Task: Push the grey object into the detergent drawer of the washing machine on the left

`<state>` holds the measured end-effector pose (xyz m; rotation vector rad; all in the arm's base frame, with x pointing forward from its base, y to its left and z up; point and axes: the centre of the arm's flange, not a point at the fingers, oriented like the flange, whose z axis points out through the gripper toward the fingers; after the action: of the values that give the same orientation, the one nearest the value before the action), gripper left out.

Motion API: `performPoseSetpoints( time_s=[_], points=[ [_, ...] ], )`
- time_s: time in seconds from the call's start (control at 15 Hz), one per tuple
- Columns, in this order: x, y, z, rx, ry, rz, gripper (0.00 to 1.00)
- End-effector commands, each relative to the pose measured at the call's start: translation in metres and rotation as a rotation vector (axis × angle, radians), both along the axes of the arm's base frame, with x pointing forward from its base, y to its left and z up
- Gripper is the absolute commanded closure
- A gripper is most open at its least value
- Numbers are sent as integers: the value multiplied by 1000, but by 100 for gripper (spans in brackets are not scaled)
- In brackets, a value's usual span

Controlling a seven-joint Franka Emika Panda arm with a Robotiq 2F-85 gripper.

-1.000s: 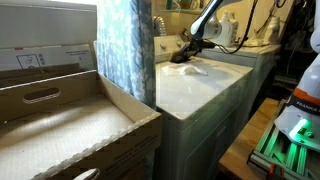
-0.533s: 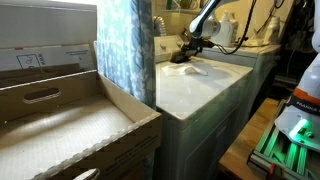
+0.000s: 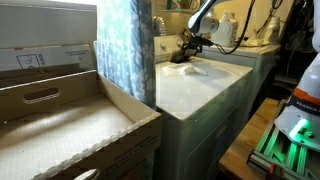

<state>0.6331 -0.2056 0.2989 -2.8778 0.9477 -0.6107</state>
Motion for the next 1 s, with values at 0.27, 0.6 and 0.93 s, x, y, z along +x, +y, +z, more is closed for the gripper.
performPoseSetpoints(
  time_s=[0.27, 0.6, 0.93],
  points=[
    [9, 5, 10, -101, 24, 273, 0],
    [-3, 19, 13, -130, 37, 433, 0],
    [1, 18, 7, -99, 56, 343, 0]
  ],
)
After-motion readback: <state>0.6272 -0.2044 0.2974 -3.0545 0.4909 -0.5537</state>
